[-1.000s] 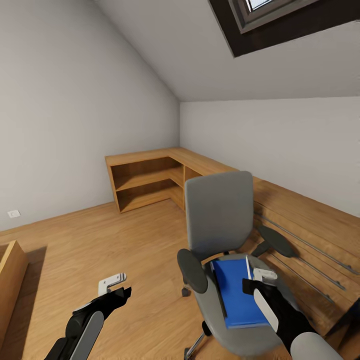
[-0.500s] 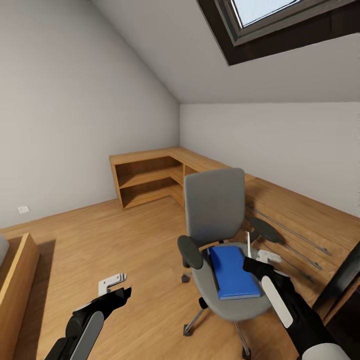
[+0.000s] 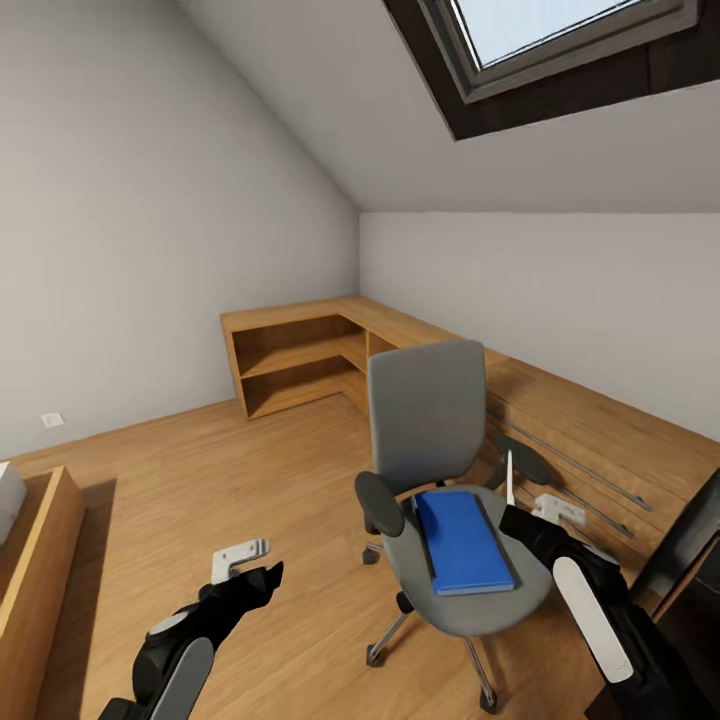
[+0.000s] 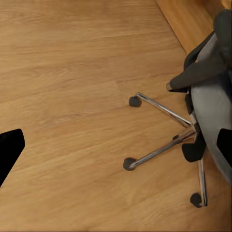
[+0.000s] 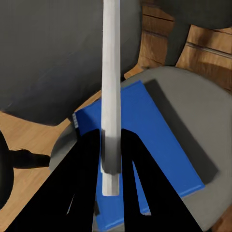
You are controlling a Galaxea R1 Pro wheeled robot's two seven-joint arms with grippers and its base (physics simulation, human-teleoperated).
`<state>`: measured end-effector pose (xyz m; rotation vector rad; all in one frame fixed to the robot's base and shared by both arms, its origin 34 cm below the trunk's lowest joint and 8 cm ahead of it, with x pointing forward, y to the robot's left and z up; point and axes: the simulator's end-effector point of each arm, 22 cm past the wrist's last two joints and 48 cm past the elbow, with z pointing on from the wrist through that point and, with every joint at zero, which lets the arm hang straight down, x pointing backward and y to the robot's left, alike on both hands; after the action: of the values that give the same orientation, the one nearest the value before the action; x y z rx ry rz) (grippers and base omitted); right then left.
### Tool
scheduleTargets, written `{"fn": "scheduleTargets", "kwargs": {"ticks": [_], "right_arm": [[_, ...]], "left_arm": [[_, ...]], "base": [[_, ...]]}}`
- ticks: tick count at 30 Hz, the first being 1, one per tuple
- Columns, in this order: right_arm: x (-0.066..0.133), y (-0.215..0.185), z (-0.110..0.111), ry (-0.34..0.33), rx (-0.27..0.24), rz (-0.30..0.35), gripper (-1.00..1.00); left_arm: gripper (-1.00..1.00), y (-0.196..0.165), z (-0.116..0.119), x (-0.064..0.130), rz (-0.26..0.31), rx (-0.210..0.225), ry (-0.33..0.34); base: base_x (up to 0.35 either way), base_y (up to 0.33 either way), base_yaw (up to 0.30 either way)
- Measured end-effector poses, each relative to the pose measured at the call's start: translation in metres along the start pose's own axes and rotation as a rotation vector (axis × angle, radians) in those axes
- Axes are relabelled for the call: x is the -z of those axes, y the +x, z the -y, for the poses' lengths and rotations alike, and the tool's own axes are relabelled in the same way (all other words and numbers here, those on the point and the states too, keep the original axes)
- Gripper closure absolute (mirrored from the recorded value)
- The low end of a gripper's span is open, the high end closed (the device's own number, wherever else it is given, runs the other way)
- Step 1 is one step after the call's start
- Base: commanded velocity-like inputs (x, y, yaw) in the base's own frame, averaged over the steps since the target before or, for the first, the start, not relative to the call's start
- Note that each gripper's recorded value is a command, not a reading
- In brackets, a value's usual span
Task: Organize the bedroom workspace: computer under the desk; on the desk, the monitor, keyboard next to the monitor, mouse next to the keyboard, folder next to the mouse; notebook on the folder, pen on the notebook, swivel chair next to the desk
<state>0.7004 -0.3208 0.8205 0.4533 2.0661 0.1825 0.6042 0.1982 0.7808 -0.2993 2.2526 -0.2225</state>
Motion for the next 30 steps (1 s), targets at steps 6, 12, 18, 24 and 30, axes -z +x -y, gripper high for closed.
{"fn": "scheduleTargets", "kwargs": {"ticks": [6,12,18,24,30], "right_arm": [[0.011,-0.009,0.005,0.01,-0.012,0.012,1.0],[0.019,-0.022,0.011,0.024,-0.031,0.024,1.0],[0.026,-0.033,0.008,0.025,-0.034,0.032,1.0],[0.033,-0.046,0.011,0.034,-0.047,0.043,1.0],[0.04,-0.059,0.013,0.04,-0.057,0.053,1.0]], "left_arm": [[-1.0,-0.005,0.006,0.006,-0.006,-0.008,0.005],[-1.0,-0.011,0.013,0.013,-0.007,-0.016,0.013],[-1.0,-0.011,0.022,0.02,-0.019,-0.034,0.018],[-1.0,-0.012,0.024,0.028,-0.027,-0.061,-0.026],[-1.0,-0.012,0.031,0.038,-0.031,-0.097,-0.057]], "base": [[0.0,0.0,-0.009],[0.0,0.0,-0.157],[0.0,0.0,-0.224],[0.0,0.0,-0.239],[0.0,0.0,-0.244]]}}
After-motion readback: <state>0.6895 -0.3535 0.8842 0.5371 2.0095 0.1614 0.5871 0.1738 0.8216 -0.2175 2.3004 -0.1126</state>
